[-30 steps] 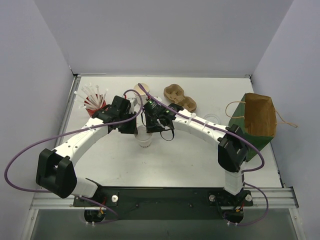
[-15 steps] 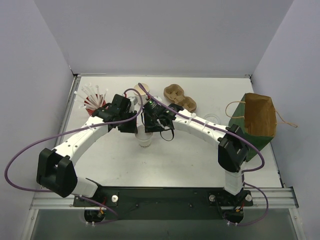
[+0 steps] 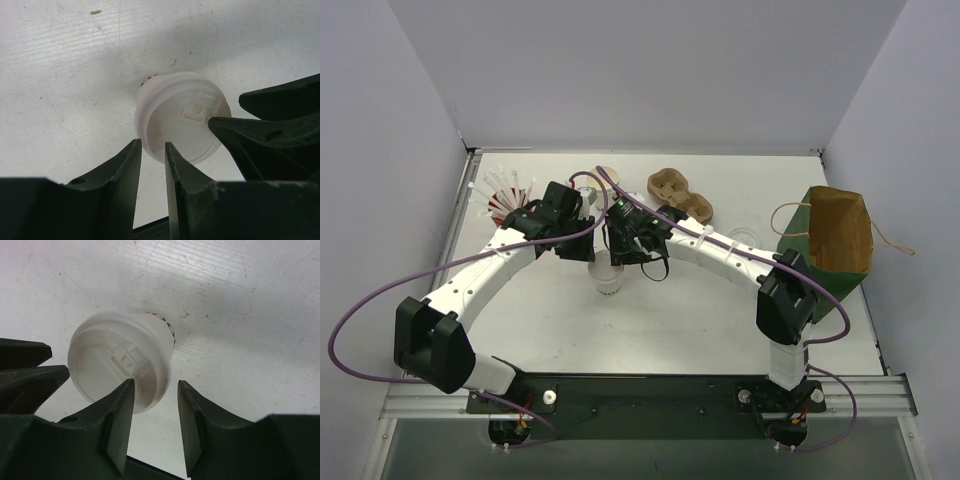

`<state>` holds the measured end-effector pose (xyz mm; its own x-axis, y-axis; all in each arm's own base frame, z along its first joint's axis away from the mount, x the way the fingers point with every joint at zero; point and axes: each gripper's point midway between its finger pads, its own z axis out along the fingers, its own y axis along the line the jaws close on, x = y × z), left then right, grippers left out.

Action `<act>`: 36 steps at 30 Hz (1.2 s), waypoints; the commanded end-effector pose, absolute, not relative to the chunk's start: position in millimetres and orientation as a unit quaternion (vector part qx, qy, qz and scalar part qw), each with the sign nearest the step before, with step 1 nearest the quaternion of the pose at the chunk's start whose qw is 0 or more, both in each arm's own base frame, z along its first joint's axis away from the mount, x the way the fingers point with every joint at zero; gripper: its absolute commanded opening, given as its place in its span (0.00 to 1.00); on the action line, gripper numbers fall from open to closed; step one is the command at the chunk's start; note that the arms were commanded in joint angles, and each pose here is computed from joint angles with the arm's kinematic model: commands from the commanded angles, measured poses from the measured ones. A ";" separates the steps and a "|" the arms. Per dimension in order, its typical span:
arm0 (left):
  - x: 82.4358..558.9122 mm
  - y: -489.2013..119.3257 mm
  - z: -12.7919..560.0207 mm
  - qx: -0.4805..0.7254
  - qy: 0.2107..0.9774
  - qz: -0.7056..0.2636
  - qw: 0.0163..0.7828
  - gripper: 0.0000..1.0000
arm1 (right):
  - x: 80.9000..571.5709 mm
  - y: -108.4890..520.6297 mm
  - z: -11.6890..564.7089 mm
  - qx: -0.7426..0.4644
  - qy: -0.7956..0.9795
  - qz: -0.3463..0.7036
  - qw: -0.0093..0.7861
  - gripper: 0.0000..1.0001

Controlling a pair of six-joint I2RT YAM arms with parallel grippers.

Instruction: Pack the takeout coffee

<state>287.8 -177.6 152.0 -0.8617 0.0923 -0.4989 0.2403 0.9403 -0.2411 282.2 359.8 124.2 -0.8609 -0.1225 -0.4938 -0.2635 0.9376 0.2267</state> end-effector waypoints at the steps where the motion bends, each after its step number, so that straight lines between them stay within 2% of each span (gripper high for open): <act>1: 293.3 -182.6 172.6 0.087 0.944 -0.164 0.272 0.35 | 286.6 353.6 167.9 -0.095 0.941 0.153 0.286 0.35; 8: 297.3 -183.4 168.4 0.079 0.944 -0.165 0.275 0.34 | 286.7 356.1 180.4 -0.096 0.936 0.162 0.297 0.27; 21: 316.5 -190.2 165.1 0.093 0.944 -0.160 0.272 0.33 | 282.5 355.9 173.8 -0.102 0.940 0.156 0.286 0.26; 24: 316.4 -189.6 152.7 0.098 0.948 -0.154 0.261 0.33 | 282.2 359.6 161.6 -0.104 0.944 0.153 0.273 0.26; 29: 308.8 -185.2 119.3 0.092 0.959 -0.141 0.230 0.33 | 276.5 363.2 119.4 -0.106 0.957 0.136 0.233 0.19; 36: 301.2 -181.3 116.4 0.085 0.958 -0.142 0.232 0.32 | 276.5 355.7 116.3 -0.104 0.957 0.126 0.239 0.17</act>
<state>310.7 -186.3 132.1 -0.8619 0.0702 -0.5022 0.2263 0.9395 -0.2570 282.7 362.8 123.4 -0.8625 -0.1139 -0.4931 -0.2553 0.9392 0.2295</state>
